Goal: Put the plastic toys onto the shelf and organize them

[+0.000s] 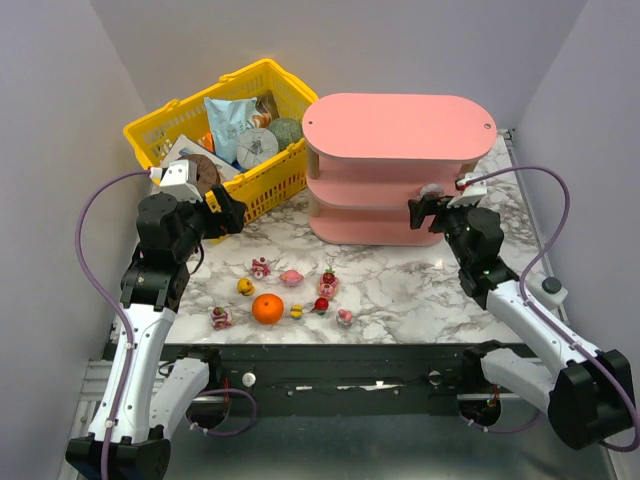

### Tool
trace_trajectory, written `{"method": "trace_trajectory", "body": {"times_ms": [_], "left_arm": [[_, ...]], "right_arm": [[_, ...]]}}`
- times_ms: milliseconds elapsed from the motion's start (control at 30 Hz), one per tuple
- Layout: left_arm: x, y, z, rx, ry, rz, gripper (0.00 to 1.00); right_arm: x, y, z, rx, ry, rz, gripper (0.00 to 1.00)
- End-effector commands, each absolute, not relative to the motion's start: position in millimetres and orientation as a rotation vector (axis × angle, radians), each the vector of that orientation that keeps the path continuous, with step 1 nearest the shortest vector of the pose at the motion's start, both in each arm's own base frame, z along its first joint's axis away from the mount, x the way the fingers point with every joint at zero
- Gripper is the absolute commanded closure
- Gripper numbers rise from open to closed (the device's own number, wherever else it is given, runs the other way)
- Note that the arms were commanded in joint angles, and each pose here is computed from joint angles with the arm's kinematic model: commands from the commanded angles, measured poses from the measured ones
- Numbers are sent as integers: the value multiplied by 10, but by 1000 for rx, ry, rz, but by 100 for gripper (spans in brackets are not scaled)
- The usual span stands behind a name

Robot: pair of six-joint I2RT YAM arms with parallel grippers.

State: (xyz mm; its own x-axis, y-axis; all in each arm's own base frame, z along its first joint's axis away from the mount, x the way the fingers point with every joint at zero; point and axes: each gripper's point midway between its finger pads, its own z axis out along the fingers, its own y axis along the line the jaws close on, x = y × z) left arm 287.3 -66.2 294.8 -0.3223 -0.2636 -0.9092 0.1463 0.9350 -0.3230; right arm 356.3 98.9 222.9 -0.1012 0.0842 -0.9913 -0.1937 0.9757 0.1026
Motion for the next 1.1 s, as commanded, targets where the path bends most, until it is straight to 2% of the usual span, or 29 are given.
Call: {"method": "trace_trajectory", "body": {"times_ms": [0,300,533,1067], "left_arm": [[2873,-681,2972,-77,1842,-429,1],[2878,-675,2967,-77,1843,-424,1],[2877,-675,2971,-77,1843,-424,1],[2874,-674,2953,-74,1846,-422,1]], "right_arm": [[3656,1048,2423,-83,1600,253,1],[3733,1031,2336,-62,1622,213,7],[3764,1008,2259,-56,1635,184,19],[3807,813,2183,-20,1633,65,25]]}}
